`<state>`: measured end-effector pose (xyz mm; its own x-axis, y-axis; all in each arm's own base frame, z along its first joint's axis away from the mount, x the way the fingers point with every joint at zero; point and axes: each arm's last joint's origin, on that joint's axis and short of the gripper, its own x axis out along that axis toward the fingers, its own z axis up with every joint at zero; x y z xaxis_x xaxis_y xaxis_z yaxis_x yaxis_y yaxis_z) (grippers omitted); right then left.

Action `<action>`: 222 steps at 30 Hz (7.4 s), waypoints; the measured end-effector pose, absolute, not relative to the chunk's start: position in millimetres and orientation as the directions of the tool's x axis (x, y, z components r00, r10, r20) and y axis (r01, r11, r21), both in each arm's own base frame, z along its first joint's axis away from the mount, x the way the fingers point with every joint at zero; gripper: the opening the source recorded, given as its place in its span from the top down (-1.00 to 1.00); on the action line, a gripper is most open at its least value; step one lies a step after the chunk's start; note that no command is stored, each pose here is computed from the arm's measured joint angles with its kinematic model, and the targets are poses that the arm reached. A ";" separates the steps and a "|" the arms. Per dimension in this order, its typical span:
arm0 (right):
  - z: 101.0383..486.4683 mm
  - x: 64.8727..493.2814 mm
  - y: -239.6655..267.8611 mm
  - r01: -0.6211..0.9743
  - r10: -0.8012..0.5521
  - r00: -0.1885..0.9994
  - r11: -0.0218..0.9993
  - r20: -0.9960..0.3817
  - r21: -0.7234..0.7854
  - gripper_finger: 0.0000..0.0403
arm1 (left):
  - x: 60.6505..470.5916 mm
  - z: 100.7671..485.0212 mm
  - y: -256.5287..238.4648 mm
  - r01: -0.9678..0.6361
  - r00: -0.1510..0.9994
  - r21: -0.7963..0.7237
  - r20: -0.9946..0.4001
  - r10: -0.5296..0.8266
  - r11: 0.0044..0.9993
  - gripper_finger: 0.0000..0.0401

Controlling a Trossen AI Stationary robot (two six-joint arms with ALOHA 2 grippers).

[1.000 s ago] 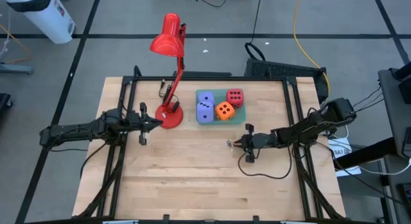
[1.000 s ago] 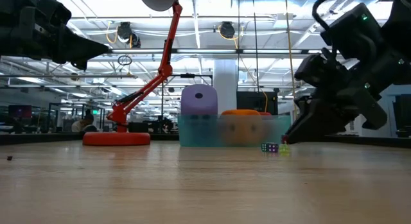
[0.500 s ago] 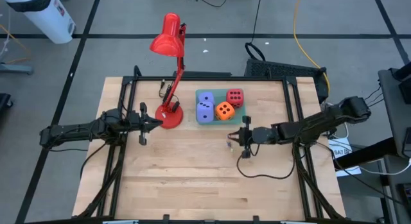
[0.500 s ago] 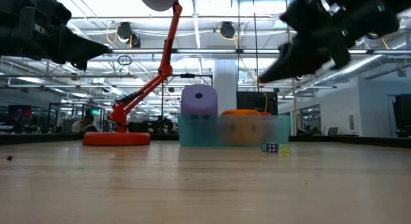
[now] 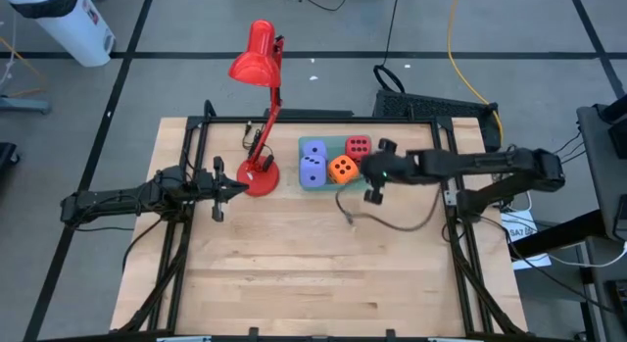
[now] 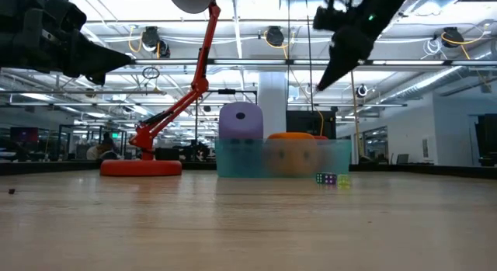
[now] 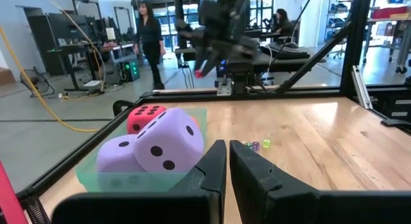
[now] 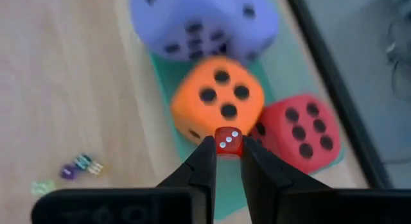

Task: Pick & Place Dice
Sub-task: Put the red die into the green bin, then put the light green die into the green bin

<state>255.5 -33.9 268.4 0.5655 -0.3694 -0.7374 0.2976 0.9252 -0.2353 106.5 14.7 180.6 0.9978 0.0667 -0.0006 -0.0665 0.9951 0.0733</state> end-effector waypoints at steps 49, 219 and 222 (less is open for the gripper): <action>161.8 282.7 -114.4 0.325 -0.193 0.266 0.940 -0.945 -0.101 0.24 | 106.5 180.5 14.7 -0.067 0.998 0.073 -0.001 0.067 0.995 0.84; 241.8 206.2 59.9 -0.084 0.084 0.996 0.996 -0.006 -0.041 0.77 | 106.5 178.5 14.7 -0.066 0.997 0.071 -0.023 0.068 0.995 0.84; 254.3 192.1 42.7 -0.021 0.023 0.999 0.998 0.024 -0.052 0.77 | 106.5 178.6 14.7 -0.066 0.997 0.071 -0.021 0.067 0.995 0.84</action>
<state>192.1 42.7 254.3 0.9994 0.0227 0.0244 -0.0214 0.9984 -0.0524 106.5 14.7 178.6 0.9975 0.0674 -0.0213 -0.0658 0.9953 0.0713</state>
